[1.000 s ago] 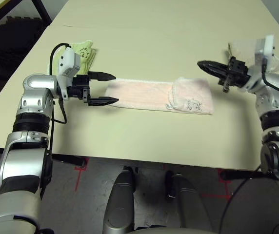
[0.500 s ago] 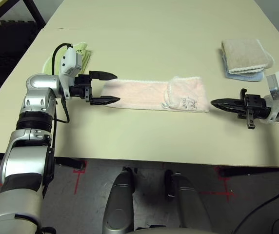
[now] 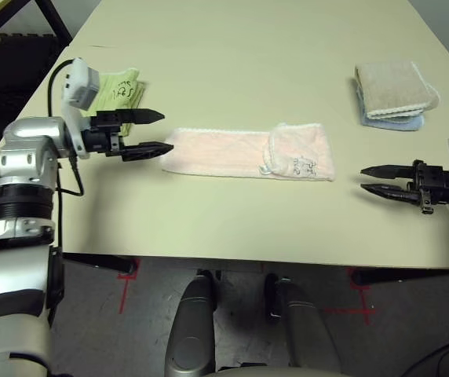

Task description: Fold the towel and set it aside.

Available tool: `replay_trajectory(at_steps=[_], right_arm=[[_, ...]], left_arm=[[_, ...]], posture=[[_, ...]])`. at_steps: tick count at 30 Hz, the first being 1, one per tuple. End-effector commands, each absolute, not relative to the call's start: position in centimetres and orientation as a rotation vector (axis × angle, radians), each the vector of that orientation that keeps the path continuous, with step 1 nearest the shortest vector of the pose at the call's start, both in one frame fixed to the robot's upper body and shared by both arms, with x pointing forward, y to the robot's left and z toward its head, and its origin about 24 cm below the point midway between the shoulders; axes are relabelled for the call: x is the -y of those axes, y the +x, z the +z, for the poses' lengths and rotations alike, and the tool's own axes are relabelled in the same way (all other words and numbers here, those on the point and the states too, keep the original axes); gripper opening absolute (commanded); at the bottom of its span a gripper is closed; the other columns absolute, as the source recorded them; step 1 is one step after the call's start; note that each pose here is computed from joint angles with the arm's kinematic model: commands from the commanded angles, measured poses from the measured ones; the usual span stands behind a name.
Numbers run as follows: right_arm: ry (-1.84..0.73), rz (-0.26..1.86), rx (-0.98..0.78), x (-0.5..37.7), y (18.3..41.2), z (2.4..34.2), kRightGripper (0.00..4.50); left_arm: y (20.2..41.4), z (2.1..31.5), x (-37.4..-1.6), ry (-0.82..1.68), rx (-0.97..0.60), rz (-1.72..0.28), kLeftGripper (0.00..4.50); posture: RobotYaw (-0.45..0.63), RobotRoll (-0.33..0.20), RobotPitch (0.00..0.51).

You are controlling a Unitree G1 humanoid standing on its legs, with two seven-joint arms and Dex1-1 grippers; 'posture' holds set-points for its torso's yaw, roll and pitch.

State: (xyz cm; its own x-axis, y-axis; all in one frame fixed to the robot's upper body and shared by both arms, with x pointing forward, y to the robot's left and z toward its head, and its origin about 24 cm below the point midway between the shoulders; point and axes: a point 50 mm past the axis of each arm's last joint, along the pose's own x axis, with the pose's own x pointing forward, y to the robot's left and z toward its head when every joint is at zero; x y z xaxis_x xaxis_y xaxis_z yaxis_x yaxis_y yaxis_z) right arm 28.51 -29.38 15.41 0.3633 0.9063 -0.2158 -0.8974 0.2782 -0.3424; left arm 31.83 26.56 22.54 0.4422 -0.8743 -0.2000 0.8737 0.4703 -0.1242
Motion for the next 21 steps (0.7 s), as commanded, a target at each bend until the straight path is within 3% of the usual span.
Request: replay_trajectory(at_steps=[1,8,21], right_arm=[[-0.425,1.231,0.013,28.7,28.4,15.0,4.33],[-0.403,1.228,0.026,28.2,28.5,15.1,4.42],[-0.405,1.227,0.014,28.1,27.7,14.7,4.42]], left_arm=[[31.3,21.9,-27.1,-0.23,-0.488,-0.941,4.5],[31.0,19.7,-26.8,-0.446,-0.738,-0.775,4.5],[31.3,17.8,-25.9,-0.542,-0.871,-0.707,4.5]], posture=[[0.11,0.0,0.216],[0.11,0.0,0.215],[0.1,0.0,0.22]])
